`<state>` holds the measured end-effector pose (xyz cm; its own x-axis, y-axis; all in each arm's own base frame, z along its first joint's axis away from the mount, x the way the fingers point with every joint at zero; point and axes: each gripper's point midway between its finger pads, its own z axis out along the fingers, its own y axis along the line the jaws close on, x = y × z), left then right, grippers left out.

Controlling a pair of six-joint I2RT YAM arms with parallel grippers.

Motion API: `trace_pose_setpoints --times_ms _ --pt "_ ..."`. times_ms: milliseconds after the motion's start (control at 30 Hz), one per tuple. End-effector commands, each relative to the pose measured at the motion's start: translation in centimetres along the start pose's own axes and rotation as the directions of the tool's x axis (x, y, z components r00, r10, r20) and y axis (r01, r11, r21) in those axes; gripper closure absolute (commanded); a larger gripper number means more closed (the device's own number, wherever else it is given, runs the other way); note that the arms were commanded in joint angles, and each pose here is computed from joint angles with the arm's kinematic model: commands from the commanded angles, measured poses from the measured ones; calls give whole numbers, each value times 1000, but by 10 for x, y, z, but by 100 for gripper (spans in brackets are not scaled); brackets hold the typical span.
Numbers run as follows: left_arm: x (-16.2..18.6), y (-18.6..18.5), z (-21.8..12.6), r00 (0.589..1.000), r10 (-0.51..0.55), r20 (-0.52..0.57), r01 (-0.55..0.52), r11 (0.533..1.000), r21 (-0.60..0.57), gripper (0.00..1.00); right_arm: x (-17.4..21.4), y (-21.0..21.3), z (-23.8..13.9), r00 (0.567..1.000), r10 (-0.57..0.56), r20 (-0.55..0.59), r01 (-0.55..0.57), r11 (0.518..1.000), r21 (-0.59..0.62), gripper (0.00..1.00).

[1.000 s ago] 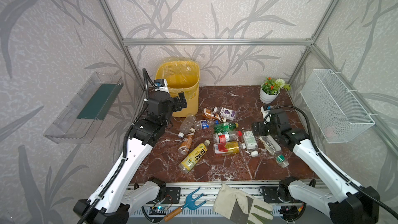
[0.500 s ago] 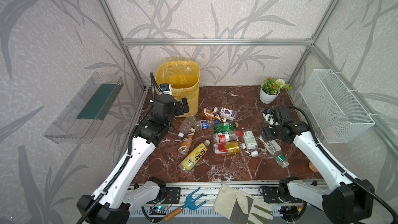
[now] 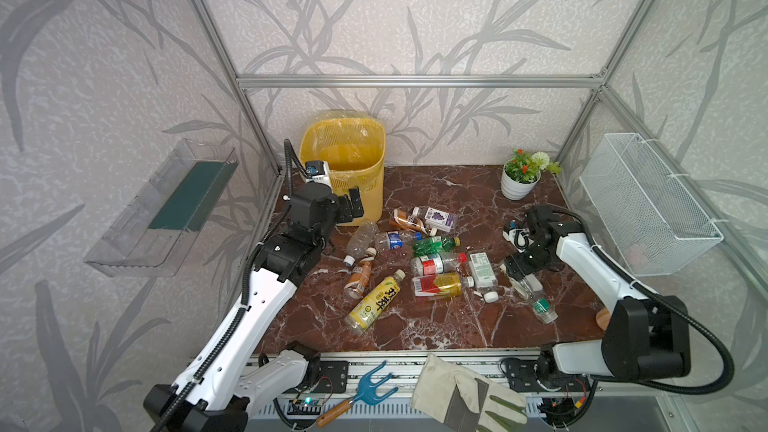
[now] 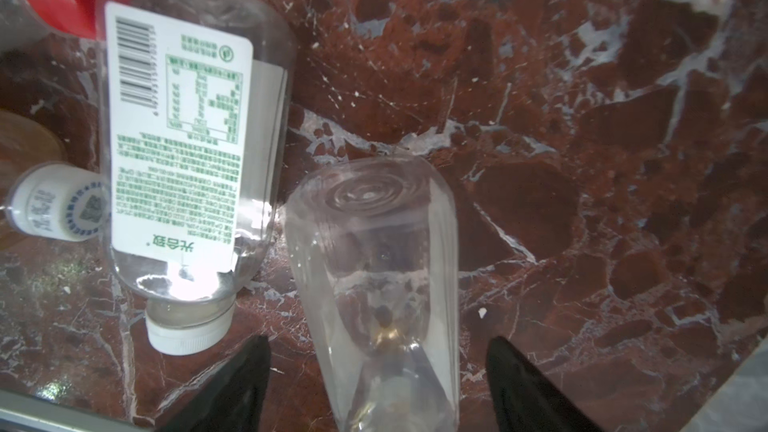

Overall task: Throw the plastic bottles in the bin
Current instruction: 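Draw the left gripper back while the right gripper grasps a clear bottle, then lift the clear bottle with the right gripper and carry it over the bin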

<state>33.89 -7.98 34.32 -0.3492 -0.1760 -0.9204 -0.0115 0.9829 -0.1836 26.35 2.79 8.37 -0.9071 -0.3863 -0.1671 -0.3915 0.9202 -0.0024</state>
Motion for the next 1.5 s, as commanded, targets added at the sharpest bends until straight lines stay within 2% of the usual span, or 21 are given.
trace_pose_setpoints --times_ms 0,233,400,533,667,867,1067,1233,1367,1467 --pt "-23 -3 -7 998 20 61 -20 1000 6 1 5 5 0 998 -18 -53 15 999 -46 21" --pt "-23 3 -11 997 27 70 -25 999 -24 1 13 -17 19 990 44 -133 -40 999 33 20" --pt "-27 10 -16 995 24 93 -19 998 -53 1 16 -14 32 988 60 -143 -60 998 6 21" --pt "-29 13 -20 994 27 102 -21 998 -66 1 15 -16 41 983 87 -159 -87 996 5 24" --pt "-33 26 -26 992 41 121 -25 991 -133 1 14 -12 49 982 89 -165 -94 995 -23 29" --pt "-36 30 -33 990 39 138 -19 989 -145 1 10 -11 50 980 107 -166 -114 993 -30 36" --pt "-31 33 -35 992 32 120 -13 988 -152 1 -8 -16 24 988 148 -46 -148 989 -5 44" --pt "-31 34 -36 992 17 123 2 988 -155 1 -29 -16 -13 980 174 97 -173 985 -14 44" --pt "-26 34 -34 995 10 104 7 987 -158 1 -52 -13 -49 955 196 221 -189 981 -50 45" --pt "-22 37 -34 996 -2 93 18 986 -168 1 -75 -3 -81 914 205 351 -173 978 -121 45"
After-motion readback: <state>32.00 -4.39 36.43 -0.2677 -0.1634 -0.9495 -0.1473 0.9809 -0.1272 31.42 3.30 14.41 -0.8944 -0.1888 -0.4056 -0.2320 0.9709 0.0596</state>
